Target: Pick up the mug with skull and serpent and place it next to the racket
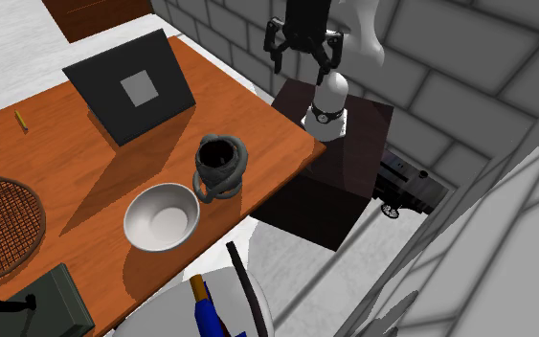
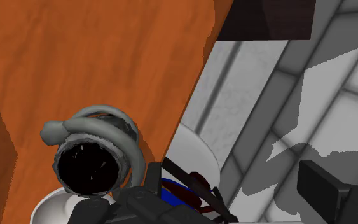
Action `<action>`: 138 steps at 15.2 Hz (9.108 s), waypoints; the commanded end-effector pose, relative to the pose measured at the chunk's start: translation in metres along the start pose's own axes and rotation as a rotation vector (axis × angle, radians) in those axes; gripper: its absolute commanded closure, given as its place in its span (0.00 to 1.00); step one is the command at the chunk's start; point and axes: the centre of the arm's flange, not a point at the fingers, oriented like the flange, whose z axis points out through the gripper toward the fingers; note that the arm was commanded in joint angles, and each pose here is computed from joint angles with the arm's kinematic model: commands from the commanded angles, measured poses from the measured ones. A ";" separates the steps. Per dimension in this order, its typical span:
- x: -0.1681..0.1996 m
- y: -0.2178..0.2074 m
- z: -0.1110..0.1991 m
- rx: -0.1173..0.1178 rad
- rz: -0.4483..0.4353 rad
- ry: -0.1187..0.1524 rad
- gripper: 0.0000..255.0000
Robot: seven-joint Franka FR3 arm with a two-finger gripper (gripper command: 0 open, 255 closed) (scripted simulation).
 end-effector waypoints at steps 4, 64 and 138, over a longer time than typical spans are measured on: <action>0.013 0.017 0.033 -0.008 -0.014 -0.009 0.00; 0.089 0.113 0.156 -0.050 -0.090 -0.056 1.00; 0.263 0.458 0.258 -0.050 -0.090 -0.056 1.00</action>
